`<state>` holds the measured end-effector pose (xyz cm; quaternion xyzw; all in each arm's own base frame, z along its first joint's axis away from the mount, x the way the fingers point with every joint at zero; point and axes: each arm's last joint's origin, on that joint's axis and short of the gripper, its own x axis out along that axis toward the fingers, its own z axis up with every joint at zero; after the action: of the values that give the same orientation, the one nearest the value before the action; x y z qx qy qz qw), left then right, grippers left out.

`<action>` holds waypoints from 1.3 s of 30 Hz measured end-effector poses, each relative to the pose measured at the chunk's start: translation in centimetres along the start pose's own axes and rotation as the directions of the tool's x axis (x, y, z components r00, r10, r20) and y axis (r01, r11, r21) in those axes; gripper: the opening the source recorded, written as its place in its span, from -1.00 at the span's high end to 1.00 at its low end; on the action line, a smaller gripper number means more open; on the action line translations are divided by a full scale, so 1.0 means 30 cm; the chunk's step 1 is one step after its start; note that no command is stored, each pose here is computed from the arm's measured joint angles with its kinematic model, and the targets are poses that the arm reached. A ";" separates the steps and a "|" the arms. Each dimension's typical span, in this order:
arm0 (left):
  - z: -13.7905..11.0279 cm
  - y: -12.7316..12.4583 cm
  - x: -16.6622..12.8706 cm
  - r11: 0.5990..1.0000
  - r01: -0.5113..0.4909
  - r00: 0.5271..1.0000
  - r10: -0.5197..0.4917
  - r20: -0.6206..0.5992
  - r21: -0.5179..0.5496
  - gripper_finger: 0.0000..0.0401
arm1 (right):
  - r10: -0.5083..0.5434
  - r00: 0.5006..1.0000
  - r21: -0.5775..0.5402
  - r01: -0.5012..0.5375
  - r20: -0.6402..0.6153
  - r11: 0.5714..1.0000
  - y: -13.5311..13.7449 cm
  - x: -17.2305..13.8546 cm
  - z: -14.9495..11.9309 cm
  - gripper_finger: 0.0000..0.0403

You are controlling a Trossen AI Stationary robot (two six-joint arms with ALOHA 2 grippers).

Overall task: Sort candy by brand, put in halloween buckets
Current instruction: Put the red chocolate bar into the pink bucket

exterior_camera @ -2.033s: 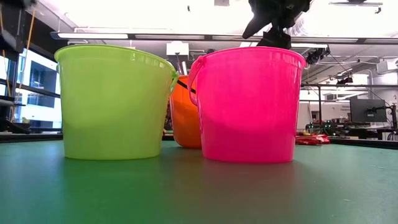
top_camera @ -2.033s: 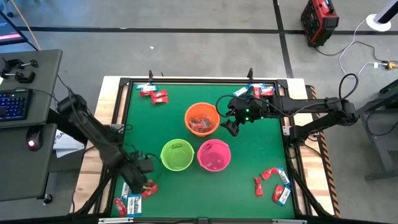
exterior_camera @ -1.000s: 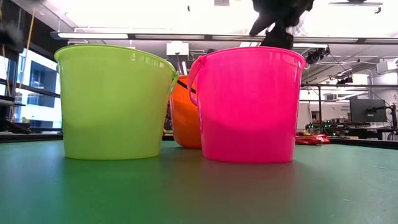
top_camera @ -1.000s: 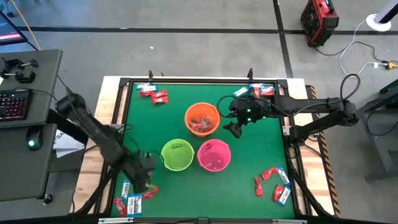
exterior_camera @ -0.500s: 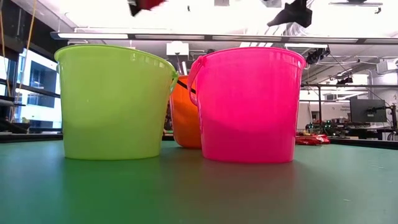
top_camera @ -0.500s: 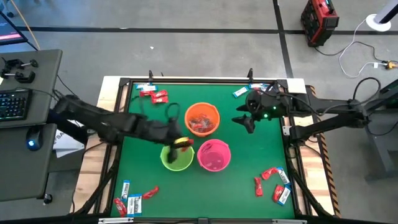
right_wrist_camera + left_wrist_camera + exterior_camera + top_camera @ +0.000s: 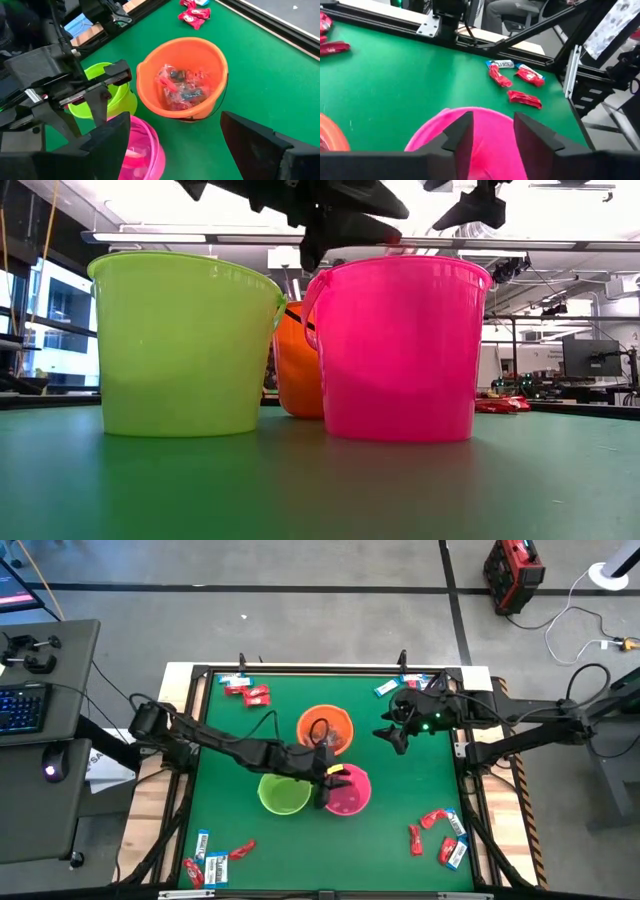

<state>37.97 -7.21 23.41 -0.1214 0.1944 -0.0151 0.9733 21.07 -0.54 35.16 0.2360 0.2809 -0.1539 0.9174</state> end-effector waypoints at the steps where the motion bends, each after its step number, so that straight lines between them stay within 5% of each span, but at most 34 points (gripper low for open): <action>1: -0.001 0.000 0.001 1.000 0.000 1.000 0.000 -0.001 -0.006 0.29 | 0.000 1.000 0.000 0.000 0.000 1.000 0.000 0.000 0.000 -0.50; 8: 0.006 0.019 -0.025 0.999 0.037 0.996 -0.040 -0.074 -0.036 -0.03 | -0.025 1.000 0.003 0.025 0.015 1.000 -0.002 0.000 0.001 -0.50; 12: 0.065 0.074 -0.132 0.998 -0.019 0.989 0.011 -0.145 -0.054 -0.09 | -0.055 0.998 0.038 0.054 0.026 0.998 -0.006 0.002 0.002 -0.50; 15: 0.124 0.124 -0.263 0.996 -0.080 0.988 0.075 -0.135 -0.032 -0.09 | -0.171 0.985 0.155 0.165 0.023 0.974 -0.021 0.013 -0.009 -0.50; 18: 0.155 0.192 -0.429 0.978 -0.207 0.978 0.206 -0.033 -0.026 -0.08 | -0.353 0.932 0.324 0.359 -0.080 0.875 -0.062 0.038 -0.046 -0.50; 22: 0.124 0.298 -0.647 0.914 -0.386 0.907 0.401 0.127 -0.126 -0.08 | -0.494 0.822 0.390 0.569 -0.284 0.724 -0.124 0.092 -0.096 -0.50; 25: 0.061 0.361 -0.738 0.889 -0.385 0.887 0.431 0.169 -0.248 -0.08 | -0.526 0.744 0.401 0.667 -0.413 0.628 -0.204 0.144 -0.116 -0.50; 29: -0.010 0.418 -0.763 0.851 -0.332 0.893 0.422 0.154 -0.408 -0.08 | -0.532 0.649 0.360 0.753 -0.543 0.551 -0.356 0.206 -0.113 -0.50; 35: -0.028 0.451 -0.734 0.831 -0.321 0.886 0.433 0.165 -0.455 -0.08 | -0.506 0.553 0.225 0.791 -0.662 0.570 -0.601 0.305 -0.098 -0.50; 39: -0.009 0.457 -0.729 0.819 -0.322 0.857 0.466 0.221 -0.476 -0.08 | -0.438 0.511 0.147 0.758 -0.740 0.636 -0.722 0.350 -0.123 -0.50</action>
<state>17.41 7.69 28.04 -0.2860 0.0496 0.2522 0.9231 18.79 -18.40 18.77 0.3645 0.5973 -0.4412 0.5619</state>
